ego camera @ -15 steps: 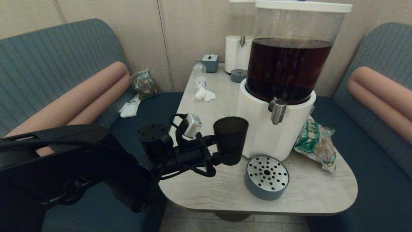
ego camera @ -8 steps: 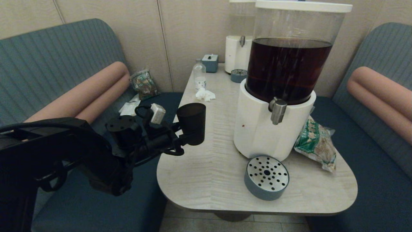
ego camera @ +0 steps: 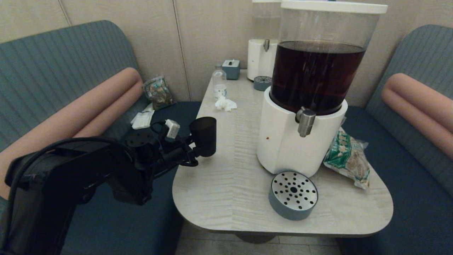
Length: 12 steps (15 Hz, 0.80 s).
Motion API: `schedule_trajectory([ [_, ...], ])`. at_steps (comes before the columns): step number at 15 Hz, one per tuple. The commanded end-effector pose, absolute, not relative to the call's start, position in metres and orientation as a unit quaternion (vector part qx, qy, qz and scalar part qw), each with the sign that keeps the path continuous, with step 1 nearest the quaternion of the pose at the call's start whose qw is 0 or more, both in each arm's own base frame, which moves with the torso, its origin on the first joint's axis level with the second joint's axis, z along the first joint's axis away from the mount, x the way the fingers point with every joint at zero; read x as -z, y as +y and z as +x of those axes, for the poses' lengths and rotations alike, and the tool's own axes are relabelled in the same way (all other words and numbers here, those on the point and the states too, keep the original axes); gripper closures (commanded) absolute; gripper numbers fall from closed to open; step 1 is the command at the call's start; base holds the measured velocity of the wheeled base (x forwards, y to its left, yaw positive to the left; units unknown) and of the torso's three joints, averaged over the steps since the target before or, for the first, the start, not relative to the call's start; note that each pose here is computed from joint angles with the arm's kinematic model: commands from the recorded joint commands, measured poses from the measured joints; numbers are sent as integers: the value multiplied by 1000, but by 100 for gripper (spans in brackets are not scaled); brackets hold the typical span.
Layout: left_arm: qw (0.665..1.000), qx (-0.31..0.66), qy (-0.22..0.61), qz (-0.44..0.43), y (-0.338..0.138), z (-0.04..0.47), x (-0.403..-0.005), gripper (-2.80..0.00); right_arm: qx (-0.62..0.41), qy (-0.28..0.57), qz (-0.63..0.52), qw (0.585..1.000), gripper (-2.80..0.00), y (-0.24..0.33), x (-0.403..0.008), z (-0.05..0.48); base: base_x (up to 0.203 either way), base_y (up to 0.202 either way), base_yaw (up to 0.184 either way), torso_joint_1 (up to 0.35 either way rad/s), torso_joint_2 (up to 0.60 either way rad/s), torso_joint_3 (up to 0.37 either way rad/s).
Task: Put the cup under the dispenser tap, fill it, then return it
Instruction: Place the cup next to the water dispenser
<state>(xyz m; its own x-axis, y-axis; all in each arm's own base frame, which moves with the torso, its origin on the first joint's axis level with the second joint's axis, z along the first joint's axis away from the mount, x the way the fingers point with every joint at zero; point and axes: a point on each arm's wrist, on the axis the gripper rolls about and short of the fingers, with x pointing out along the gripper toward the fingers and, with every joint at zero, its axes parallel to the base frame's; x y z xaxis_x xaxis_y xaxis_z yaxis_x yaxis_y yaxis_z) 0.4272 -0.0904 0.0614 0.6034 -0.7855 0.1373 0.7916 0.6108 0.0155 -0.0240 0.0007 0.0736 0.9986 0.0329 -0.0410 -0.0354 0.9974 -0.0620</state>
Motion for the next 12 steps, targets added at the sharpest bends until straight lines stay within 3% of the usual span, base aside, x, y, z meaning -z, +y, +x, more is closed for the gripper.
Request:
schedule_trajectory([
  [1, 895, 442, -55, -27, -91, 431, -46, 0, -18, 20, -32, 999, 0, 1, -73, -24, 0, 0, 0, 0, 0, 0],
  [12, 896, 441, -36, -32, -93, 439, -19, 0, -18, 20, -32, 999, 0, 1, -74, -24, 0, 0, 0, 0, 0, 0],
])
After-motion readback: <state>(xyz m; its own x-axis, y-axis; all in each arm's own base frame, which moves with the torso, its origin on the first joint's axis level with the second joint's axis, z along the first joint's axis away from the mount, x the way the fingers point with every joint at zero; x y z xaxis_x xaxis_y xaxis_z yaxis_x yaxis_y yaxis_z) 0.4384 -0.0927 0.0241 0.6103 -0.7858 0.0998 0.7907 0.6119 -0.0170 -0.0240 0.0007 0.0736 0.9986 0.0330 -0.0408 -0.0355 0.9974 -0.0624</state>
